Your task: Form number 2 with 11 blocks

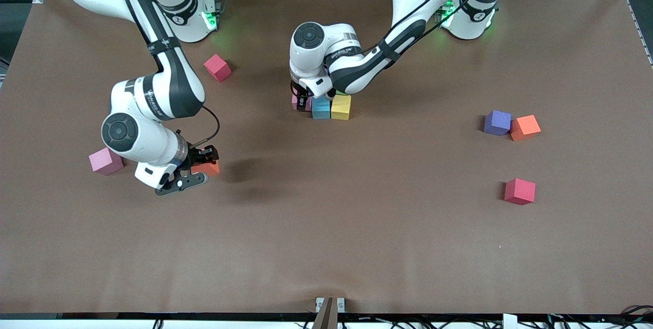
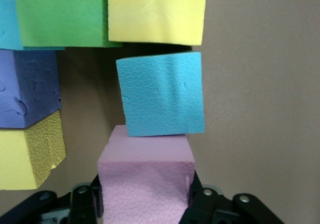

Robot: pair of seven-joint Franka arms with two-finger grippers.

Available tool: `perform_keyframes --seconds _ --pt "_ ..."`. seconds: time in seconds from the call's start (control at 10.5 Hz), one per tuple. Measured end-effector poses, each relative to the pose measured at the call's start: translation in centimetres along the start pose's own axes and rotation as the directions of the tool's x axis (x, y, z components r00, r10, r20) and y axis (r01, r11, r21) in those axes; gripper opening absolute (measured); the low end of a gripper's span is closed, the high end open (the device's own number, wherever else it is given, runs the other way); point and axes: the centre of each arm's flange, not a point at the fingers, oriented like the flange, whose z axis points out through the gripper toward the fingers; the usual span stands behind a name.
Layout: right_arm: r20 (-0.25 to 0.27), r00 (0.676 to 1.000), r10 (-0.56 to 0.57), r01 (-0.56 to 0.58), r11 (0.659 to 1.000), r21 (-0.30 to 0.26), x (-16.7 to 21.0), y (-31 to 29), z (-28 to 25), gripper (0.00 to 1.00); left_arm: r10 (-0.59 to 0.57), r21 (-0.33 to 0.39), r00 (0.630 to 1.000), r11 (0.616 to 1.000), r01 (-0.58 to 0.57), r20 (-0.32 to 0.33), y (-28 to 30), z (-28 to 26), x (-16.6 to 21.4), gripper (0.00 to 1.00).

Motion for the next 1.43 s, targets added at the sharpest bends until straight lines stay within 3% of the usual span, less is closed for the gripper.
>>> perform_keyframes --seconds 0.57,1.43 --pt "0.022 1.000 0.000 0.000 1.000 -0.008 0.7 0.0 3.9 0.64 -0.005 0.006 1.000 1.000 0.005 -0.003 0.1 0.8 0.3 0.63" --pt "0.020 1.000 0.003 -0.003 1.000 -0.011 0.9 0.1 5.0 0.64 -0.005 0.007 1.000 1.000 0.005 -0.001 0.2 1.7 0.5 0.63"
